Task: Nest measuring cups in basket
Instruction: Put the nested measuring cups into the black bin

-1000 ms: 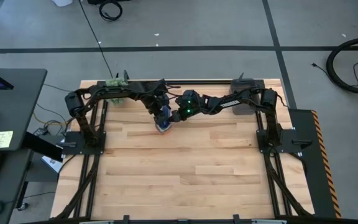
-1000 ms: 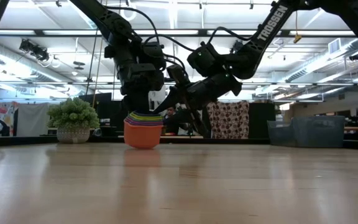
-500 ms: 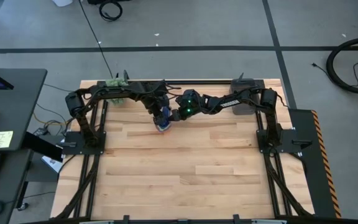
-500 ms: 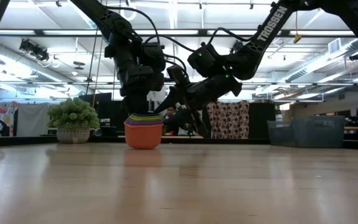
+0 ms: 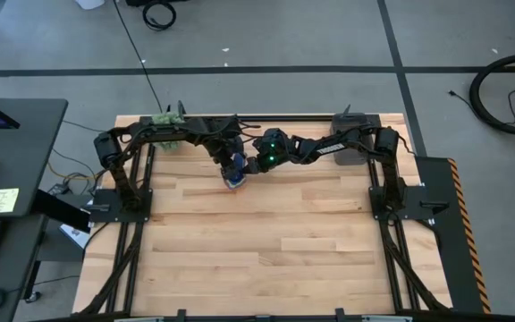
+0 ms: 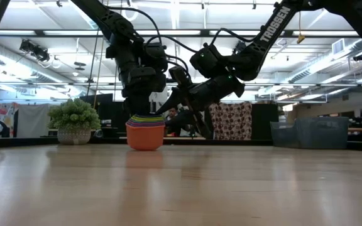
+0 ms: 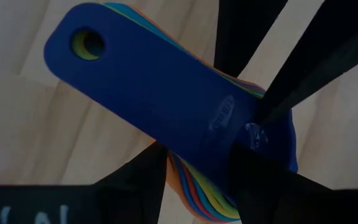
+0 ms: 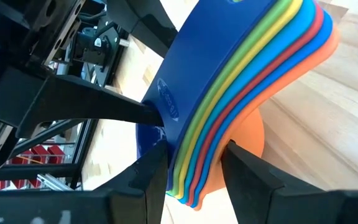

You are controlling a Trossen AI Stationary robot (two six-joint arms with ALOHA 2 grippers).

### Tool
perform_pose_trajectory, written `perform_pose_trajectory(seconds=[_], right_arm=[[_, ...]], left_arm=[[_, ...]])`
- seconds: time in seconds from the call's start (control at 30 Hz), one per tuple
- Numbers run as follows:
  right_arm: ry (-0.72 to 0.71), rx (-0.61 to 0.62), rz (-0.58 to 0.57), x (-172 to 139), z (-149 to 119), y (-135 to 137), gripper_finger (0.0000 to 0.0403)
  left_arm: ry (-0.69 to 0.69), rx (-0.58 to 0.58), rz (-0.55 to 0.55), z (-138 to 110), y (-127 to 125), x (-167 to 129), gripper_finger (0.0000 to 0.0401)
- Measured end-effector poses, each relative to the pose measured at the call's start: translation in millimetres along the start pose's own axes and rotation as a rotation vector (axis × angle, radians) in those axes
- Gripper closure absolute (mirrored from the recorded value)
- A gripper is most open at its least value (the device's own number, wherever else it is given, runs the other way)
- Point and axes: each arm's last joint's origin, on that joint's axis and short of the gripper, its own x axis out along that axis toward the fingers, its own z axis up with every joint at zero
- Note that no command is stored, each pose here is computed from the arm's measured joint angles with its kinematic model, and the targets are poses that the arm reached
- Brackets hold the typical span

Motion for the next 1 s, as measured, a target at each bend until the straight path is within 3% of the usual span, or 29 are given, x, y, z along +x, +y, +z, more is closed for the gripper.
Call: perform_pose_trajectory(seconds=[0.67, 1.0], right_arm=[[0.021, 0.019, -0.01, 0, -1, -1, 0.0251], [0.032, 0.026, -0.002, -2, 1, -3, 0.0251]], left_arm=[[-0.066, 0.006, 0.044, 27, -3, -31, 0.0239], [0.024, -0.012, 0.138, 25, 7, -47, 0.0239]])
